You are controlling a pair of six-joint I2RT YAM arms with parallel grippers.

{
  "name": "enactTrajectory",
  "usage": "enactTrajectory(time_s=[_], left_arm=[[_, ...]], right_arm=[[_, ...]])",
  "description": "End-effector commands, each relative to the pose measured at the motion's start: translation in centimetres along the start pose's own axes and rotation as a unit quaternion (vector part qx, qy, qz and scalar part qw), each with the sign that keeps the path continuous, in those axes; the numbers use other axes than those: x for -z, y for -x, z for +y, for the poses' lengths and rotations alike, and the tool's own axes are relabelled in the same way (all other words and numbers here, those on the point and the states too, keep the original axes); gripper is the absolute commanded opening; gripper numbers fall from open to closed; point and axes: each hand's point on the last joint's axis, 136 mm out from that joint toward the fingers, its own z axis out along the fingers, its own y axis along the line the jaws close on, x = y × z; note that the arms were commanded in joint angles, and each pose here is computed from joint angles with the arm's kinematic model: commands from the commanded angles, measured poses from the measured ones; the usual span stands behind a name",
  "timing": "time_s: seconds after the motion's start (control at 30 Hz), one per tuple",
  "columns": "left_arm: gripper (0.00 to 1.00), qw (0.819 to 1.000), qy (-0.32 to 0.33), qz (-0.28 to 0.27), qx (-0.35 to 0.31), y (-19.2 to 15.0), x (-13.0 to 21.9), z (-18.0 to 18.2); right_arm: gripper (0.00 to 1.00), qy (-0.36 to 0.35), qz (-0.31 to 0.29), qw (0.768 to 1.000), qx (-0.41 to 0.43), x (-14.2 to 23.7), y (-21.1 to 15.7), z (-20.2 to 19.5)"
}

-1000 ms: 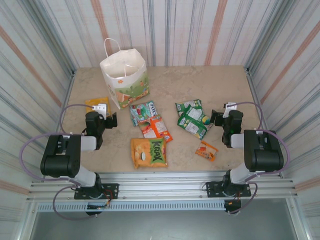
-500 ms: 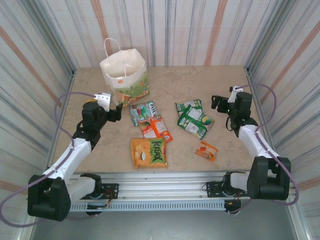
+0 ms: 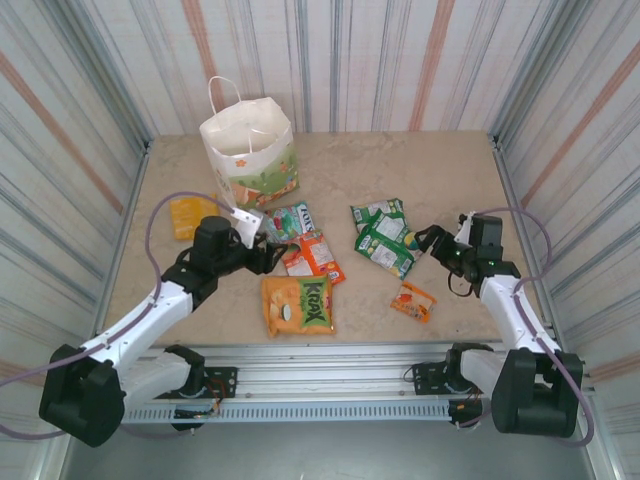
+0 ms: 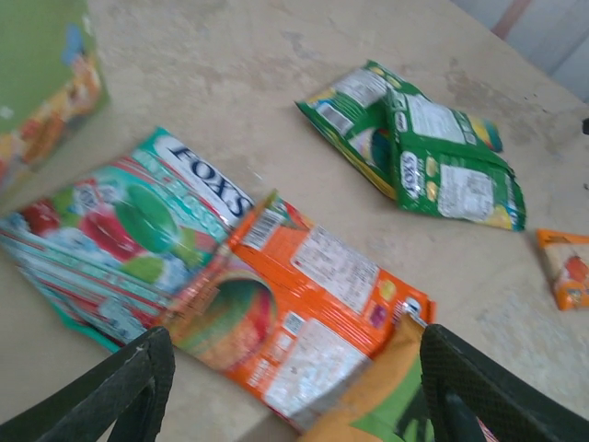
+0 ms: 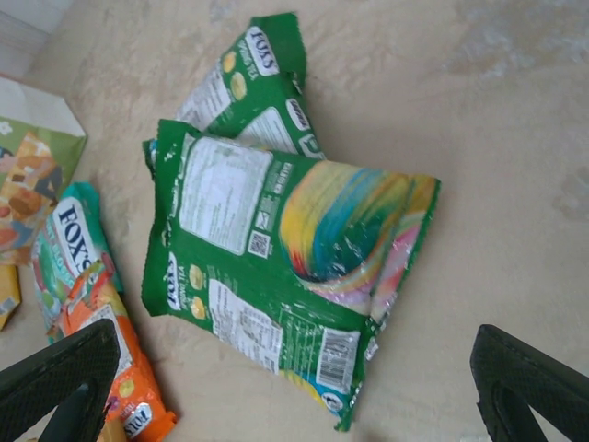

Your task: Place the snacks into the paper bag

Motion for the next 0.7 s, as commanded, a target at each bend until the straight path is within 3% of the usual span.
enactTrajectory(time_s=[0.0,0.2,0.43,0.67], left_arm=[[0.71,0.999,-0.020,0.018,0.023,-1.5,-0.3,-1.1],[0.71,0.999,-0.015,0.025,0.033,-2.4,-0.5,-1.1],[0.71,0.999,-0.015,0.025,0.030,-1.9,-0.8,-1.1],[0.71,0.999,-0.013,0.030,0.030,-2.1,-0.9,-1.2]], right_arm=[[0.93,-0.024,0.030,0.998,-0.054,-0.3,-2.3,-1.8],[0.84,-0.014,0.049,0.996,-0.068,-2.1,-3.8,-2.2],[0.83,-0.024,0.055,0.996,-0.066,-3.9,-4.1,-2.7],[0.73,0.016,0.068,0.995,-0.072,-6.2,-3.5,-1.5]])
